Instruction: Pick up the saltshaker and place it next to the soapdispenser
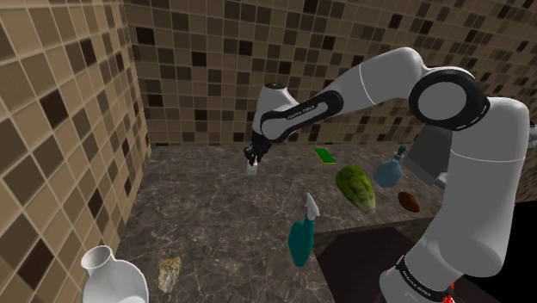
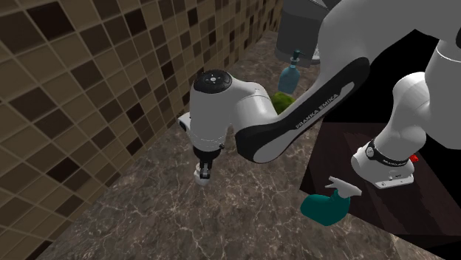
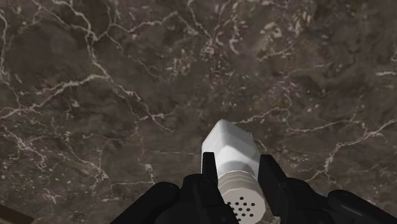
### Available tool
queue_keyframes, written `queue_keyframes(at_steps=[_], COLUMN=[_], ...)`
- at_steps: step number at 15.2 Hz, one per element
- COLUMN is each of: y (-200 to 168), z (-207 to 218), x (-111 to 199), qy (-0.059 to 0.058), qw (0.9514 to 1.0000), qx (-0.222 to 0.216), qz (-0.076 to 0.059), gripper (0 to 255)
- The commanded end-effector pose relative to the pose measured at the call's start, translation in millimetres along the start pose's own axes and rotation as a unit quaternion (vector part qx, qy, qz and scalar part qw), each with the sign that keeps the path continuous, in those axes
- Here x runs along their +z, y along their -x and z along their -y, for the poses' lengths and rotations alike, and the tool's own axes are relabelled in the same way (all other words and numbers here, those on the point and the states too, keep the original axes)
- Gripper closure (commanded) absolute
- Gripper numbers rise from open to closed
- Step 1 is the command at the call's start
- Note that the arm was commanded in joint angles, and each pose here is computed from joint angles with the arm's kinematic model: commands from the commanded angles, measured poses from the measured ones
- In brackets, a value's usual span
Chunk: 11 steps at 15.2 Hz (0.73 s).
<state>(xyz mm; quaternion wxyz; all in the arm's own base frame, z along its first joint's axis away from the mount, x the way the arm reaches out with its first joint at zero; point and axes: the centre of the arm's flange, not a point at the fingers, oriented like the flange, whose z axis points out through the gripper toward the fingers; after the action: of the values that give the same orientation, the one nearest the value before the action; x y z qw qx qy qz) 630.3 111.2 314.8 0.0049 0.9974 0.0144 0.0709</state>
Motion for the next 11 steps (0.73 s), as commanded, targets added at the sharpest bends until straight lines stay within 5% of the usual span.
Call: queue_keyframes(at_steps=[1,11], y=[-0.3,-7.7], z=[-0.3,-0.9], x=[-10.6,-62.9], qy=[0.000,0.000], qw=[1.0000,1.0000], qx=[0.000,0.000], qz=[0.000,0.000], gripper=[255,255])
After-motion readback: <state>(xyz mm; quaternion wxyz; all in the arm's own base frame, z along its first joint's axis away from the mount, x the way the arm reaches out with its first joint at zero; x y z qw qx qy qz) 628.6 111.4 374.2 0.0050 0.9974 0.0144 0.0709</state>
